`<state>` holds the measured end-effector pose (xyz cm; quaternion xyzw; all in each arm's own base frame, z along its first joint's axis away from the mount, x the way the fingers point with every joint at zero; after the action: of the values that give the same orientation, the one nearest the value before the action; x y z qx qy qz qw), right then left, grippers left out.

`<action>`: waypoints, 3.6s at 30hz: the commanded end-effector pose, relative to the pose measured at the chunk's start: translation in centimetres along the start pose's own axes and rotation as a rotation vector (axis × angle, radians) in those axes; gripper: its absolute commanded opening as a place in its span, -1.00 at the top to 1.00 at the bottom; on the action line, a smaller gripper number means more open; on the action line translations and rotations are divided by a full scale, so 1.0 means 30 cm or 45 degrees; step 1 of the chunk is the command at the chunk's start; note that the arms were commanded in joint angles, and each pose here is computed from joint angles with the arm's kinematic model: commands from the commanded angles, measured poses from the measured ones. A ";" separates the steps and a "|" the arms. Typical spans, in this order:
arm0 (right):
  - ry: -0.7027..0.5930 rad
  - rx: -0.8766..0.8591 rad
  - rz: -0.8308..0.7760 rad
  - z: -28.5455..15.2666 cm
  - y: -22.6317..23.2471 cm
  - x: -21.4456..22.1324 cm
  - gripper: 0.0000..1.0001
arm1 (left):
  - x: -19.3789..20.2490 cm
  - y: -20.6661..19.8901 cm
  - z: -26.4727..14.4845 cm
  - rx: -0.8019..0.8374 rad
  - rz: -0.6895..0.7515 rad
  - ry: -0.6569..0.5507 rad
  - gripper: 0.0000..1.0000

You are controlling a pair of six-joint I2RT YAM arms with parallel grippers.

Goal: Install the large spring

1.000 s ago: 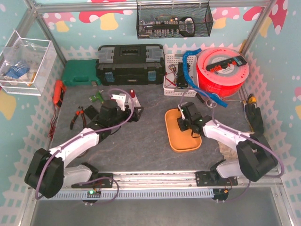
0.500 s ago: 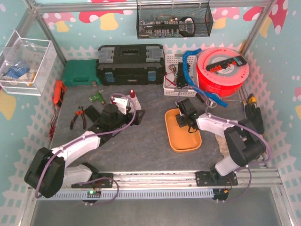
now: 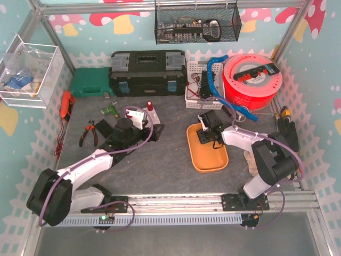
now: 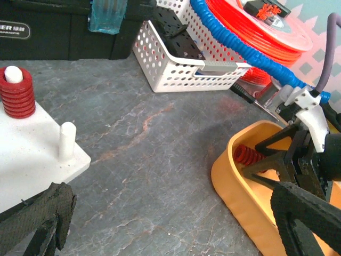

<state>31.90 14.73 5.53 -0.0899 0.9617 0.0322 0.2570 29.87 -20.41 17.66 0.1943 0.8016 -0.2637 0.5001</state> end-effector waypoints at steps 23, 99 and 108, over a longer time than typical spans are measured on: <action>0.062 0.030 0.028 -0.020 -0.029 0.025 0.59 | -0.035 0.004 -0.040 -0.052 0.022 -0.083 -0.99; -1.017 -0.707 -0.602 -0.459 0.603 -0.058 -0.40 | -0.102 -0.250 -0.120 0.368 -0.208 0.111 1.00; -1.017 -0.687 -0.287 -0.420 0.525 -0.040 -0.96 | -0.219 -0.100 -0.164 0.037 -0.158 0.036 1.00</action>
<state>23.28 30.21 17.50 -0.3089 0.7164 0.2675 0.5655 26.26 -22.15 24.04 0.1783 0.8096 -0.3592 0.4285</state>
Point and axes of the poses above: each gripper's point midway between its finger pads, its own z axis out along the fingers, its own y axis along the line the jaws close on, x = y × z, the point moved 2 cm from there along -z, back along the fingers, and after that the axes turned 10 degrees about z, right-handed, at the moved point
